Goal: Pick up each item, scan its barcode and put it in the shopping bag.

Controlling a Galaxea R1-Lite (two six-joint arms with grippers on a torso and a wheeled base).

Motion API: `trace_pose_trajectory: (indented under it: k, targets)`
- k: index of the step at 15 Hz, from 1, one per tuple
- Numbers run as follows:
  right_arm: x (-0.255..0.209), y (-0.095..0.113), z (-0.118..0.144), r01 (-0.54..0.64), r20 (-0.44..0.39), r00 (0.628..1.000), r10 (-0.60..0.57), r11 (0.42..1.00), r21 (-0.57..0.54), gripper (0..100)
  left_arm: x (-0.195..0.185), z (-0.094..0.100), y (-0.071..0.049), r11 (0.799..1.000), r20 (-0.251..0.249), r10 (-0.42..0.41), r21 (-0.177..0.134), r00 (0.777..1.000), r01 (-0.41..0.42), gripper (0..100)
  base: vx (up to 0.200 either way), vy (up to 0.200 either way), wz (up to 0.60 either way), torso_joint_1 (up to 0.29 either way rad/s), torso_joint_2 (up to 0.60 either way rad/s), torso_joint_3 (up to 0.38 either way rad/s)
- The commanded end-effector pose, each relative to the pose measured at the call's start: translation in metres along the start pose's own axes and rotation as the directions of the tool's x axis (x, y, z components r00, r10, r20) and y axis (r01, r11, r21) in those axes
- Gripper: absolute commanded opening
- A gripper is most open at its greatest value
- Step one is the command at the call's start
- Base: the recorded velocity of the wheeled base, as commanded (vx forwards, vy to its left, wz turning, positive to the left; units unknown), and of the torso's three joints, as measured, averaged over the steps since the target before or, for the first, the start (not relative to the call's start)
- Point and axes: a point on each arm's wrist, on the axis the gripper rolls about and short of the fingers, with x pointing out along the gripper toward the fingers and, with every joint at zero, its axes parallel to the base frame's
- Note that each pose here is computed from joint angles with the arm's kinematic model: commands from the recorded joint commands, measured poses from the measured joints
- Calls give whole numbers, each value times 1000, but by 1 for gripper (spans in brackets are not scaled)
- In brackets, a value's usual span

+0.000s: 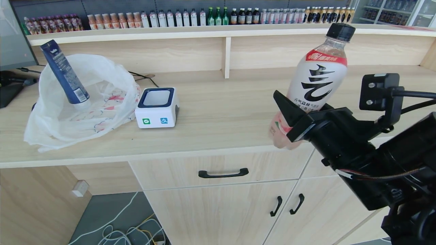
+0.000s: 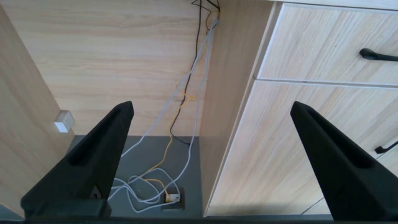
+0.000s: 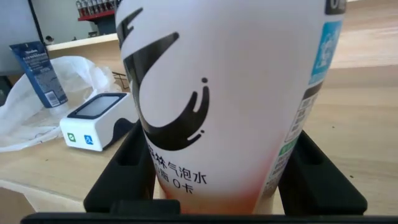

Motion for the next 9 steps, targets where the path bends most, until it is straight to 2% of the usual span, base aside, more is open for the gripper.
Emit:
trace_pose_trajectory:
  k: [1,4,9]
  targets:
    - [4,-1,0,7,10,1000,-7,1000,-2,0,0,0,0,1000,0,0,-1,1000,0,100,0,0,0,0,0,0]
    - [5,-5,2,19,17,1000,-19,1000,-6,0,0,0,0,1000,-1,0,-4,1000,0,100,0,0,0,0,0,0]
    - [1,-13,6,44,24,999,-44,999,-16,0,0,0,0,1000,0,0,-4,1000,0,100,0,200,0,1,4,4]
